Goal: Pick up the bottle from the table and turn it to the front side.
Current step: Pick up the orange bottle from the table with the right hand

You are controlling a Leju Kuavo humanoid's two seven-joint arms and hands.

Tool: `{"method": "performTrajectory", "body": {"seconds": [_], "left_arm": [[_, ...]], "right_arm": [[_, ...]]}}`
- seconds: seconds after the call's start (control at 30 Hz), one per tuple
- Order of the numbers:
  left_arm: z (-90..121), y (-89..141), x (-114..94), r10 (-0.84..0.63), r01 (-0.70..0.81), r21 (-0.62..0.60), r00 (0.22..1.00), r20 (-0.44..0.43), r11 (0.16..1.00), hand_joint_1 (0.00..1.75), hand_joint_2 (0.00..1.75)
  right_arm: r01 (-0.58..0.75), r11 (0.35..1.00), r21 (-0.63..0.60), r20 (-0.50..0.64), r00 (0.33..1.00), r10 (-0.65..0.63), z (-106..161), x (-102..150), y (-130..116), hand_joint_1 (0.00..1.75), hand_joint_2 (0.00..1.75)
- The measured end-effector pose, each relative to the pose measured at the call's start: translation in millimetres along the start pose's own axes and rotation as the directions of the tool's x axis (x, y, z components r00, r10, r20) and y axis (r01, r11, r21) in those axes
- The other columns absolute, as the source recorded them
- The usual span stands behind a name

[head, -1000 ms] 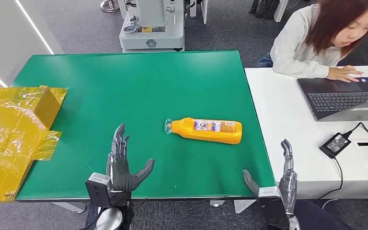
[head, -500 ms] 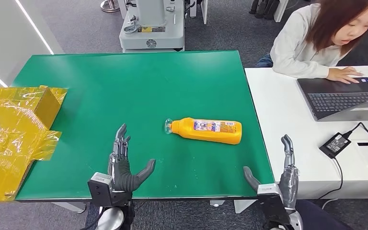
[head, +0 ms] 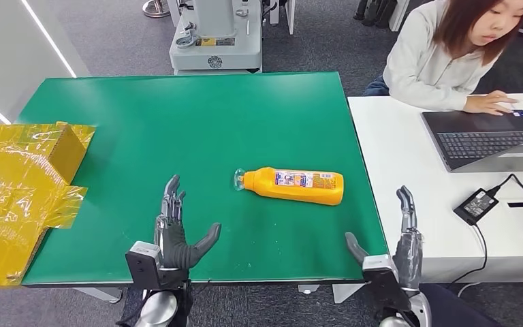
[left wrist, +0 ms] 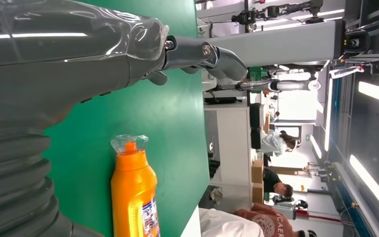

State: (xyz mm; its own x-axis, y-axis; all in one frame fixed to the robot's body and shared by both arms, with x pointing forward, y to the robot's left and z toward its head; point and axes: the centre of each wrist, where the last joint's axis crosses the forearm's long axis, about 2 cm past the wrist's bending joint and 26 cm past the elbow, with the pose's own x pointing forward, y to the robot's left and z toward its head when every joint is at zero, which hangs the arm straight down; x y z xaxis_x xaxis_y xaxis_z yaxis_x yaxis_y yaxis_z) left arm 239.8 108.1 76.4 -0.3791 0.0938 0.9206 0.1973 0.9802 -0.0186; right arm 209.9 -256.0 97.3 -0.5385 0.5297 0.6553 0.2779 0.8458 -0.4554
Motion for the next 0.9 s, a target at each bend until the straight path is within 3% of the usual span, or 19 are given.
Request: {"method": "performTrajectory", "body": {"seconds": [0.23, 0.5, 0.7, 0.9], "left_arm": [[-14, -13, 2, 0.034, -0.033, -0.062, 0.999, 0.018, 0.998, 0.0, 1.75], [-29, -21, 0, 0.047, -0.043, -0.124, 0.998, 0.029, 0.991, 0.0, 1.75], [-32, -22, -5, 0.051, -0.047, -0.17, 0.998, 0.023, 0.984, 0.0, 1.75], [-36, -25, -7, 0.047, -0.044, -0.211, 0.999, 0.009, 0.976, 0.0, 1.75]], "right_arm": [[-0.126, 0.985, 0.117, 0.043, 0.992, 0.122, -37, -24, -5, 0.0, 1.75], [-0.159, 0.933, 0.322, 0.056, 0.987, 0.149, -108, -57, -2, 0.0, 1.75], [-0.042, 0.799, 0.6, -0.03, 0.997, 0.074, -143, -75, 12, 0.0, 1.75], [0.003, 0.644, 0.765, -0.083, 0.992, 0.094, -164, -85, 23, 0.0, 1.75]]}}
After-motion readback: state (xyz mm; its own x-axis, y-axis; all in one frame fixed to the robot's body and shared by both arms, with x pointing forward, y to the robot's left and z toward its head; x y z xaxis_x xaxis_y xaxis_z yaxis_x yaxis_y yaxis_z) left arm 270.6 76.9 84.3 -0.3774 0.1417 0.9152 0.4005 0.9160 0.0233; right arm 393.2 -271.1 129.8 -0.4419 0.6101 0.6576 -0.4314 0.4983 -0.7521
